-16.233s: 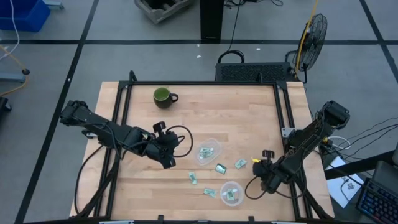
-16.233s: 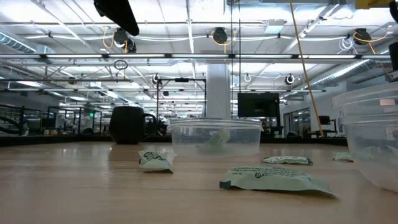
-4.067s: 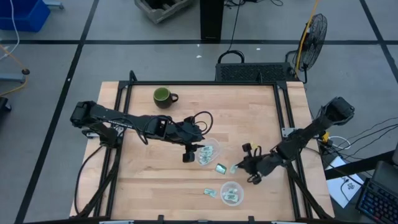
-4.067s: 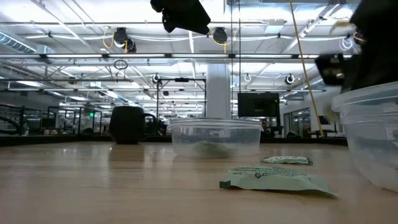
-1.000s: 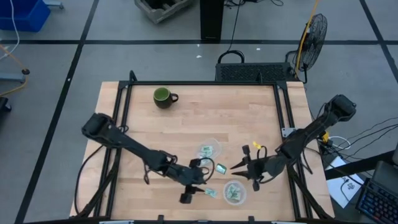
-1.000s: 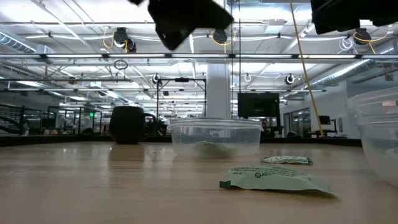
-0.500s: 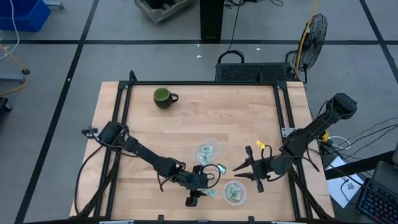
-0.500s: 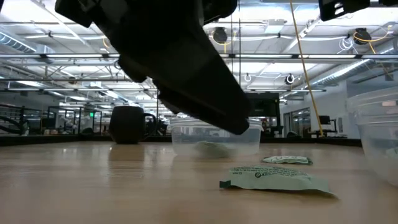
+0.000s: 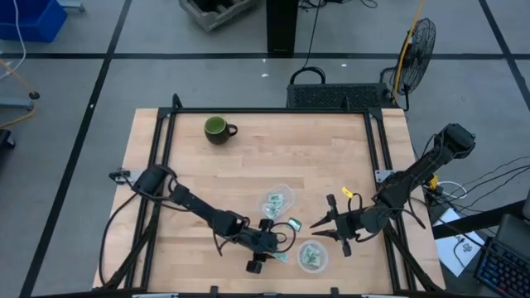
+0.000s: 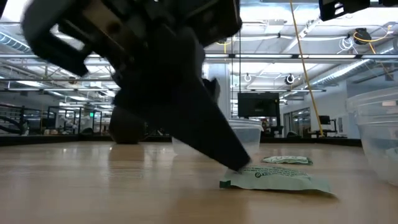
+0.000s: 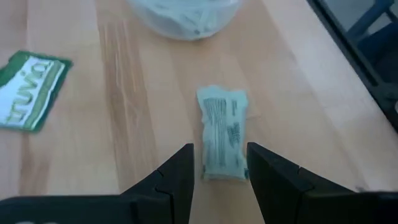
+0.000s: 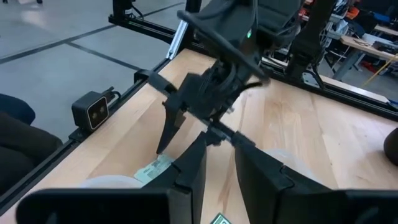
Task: Pick and place Stevia / Truvia into bins
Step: Put the stevia packet into the top transparent container
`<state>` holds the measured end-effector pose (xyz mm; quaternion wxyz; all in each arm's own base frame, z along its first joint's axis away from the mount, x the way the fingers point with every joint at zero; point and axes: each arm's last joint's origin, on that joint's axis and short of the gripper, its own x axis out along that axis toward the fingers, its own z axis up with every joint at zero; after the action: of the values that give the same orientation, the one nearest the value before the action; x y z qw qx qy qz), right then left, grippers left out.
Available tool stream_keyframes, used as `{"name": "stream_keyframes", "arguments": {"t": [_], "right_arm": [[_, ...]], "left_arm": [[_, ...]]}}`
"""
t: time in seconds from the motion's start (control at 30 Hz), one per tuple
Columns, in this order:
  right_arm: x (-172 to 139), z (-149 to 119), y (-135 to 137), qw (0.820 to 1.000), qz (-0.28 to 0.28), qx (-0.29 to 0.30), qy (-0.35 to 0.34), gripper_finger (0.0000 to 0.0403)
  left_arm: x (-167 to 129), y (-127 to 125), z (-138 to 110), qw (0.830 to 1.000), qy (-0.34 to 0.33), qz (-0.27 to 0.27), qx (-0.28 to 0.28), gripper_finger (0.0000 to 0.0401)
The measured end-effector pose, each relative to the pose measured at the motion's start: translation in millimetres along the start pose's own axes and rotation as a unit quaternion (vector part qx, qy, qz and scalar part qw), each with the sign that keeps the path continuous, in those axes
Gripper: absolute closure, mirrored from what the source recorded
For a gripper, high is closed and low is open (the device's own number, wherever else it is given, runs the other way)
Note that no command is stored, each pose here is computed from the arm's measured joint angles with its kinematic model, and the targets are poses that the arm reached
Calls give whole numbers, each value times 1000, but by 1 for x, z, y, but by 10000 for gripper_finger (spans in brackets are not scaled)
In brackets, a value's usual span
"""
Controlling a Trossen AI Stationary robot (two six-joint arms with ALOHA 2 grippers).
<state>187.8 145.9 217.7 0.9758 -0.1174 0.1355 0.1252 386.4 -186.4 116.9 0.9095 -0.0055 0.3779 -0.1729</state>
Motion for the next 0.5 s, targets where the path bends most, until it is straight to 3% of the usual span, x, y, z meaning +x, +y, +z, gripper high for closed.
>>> {"name": "stream_keyframes", "arguments": {"t": [0.5], "right_arm": [[0,0,0,1000,0,1,1,326]], "left_arm": [[13,3,-8,1000,-1,-9,-17,249]]}}
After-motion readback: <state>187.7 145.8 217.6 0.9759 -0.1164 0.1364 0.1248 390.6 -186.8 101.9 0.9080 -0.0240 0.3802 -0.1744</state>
